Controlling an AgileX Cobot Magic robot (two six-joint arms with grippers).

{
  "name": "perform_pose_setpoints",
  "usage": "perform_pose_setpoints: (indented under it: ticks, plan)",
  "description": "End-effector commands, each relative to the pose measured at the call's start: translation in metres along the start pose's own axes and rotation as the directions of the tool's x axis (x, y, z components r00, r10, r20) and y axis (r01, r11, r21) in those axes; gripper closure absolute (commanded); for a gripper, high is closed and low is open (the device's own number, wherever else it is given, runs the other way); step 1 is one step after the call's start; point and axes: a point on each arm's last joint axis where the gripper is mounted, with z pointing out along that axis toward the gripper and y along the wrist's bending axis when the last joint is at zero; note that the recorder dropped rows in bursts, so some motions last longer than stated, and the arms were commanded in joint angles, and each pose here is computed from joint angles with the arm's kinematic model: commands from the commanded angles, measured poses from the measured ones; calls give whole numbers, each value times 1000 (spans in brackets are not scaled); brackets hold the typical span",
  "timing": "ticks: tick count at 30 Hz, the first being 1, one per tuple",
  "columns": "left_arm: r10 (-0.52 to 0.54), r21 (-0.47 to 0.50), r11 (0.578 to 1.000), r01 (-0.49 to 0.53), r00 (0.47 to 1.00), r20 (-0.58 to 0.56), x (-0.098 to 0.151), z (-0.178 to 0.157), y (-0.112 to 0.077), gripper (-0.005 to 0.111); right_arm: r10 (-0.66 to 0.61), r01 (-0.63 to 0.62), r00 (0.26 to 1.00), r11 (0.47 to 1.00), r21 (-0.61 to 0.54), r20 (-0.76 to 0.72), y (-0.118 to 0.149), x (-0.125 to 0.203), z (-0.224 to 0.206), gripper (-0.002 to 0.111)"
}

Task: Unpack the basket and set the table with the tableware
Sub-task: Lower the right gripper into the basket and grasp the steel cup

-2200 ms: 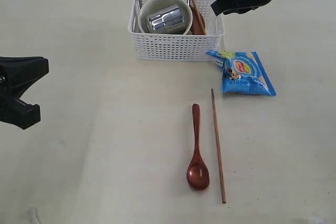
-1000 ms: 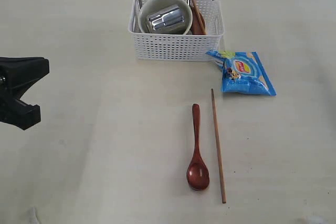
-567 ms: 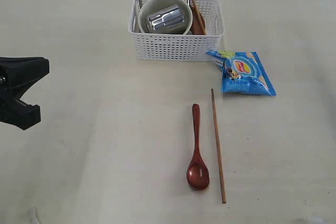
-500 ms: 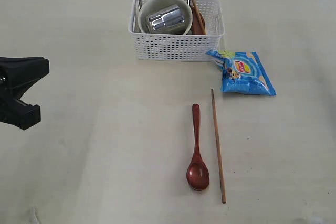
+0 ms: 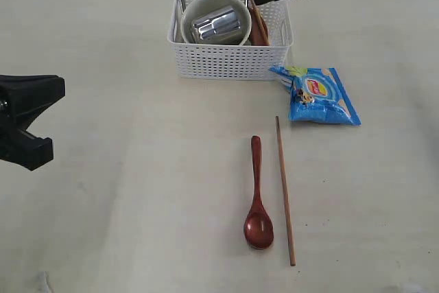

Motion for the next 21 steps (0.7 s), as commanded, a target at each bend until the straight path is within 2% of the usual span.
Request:
perform_pose_setpoints:
  ticks: [1,11,17,21]
  plan:
    - [-16,6,1000,16,1000,-1,1,0,-1,107,-7,7,1000,1000,-16,5,0,-2,-3,62]
    - [-13,4,1000,13,1000,-1,1,0,-1,107,-128,128,991,992,-4,31,0,-4,-3,62]
    - [-13,-3,1000,13,1000,0,1,0,0,107,-170,177,978,983,-43,123,5,-12,-4,62]
    - [-13,-3,1000,13,1000,0,1,0,0,107,-188,199,974,976,-88,125,3,-10,6,61]
